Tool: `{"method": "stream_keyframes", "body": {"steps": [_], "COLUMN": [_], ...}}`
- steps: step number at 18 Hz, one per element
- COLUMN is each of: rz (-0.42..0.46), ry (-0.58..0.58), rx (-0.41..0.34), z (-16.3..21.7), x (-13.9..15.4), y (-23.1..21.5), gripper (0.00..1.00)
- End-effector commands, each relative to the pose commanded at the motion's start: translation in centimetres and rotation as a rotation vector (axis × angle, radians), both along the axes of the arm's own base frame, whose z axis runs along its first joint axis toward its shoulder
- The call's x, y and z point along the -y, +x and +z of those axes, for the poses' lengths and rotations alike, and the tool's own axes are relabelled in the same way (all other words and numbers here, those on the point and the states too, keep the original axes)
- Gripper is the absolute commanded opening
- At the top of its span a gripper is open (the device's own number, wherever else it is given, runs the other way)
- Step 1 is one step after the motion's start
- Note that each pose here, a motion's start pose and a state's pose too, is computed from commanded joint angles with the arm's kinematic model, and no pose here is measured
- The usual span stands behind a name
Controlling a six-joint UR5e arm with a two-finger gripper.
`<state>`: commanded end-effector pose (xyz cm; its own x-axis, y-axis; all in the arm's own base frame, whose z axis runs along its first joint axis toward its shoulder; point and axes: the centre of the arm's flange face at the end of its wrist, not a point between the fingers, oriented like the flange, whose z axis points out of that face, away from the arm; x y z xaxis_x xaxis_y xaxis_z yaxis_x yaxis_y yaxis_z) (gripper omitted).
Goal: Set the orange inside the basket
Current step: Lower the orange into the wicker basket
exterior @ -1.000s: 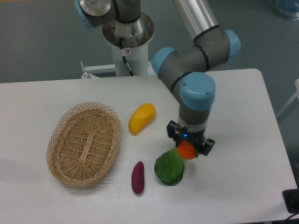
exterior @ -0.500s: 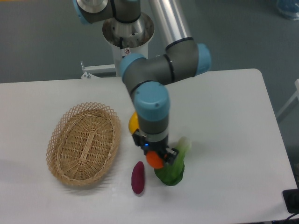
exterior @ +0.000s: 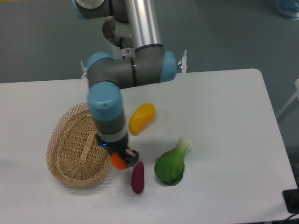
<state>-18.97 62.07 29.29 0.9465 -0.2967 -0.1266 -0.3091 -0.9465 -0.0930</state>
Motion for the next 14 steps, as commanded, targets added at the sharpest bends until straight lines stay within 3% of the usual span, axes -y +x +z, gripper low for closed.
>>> {"method": "stream_keyframes", "body": {"steps": [4, 10, 11, 12, 14], "rz": [-0.043, -0.078, -0.079, -0.081, -0.076], "ry": [-0.022, -0.074, -0.069, -0.060, -0.038], "rx": [0.020, 0.047, 0.045, 0.036, 0.024], "z": [-1.7, -4.7, -4.7, -4.8, -5.0], "x": [-0.1, 1.0, 1.0, 0.8, 0.5], "y": [2.9, 4.7, 4.7, 4.6, 4.4], "gripper": [0.35, 0.47, 0.53, 1.00, 1.00]}}
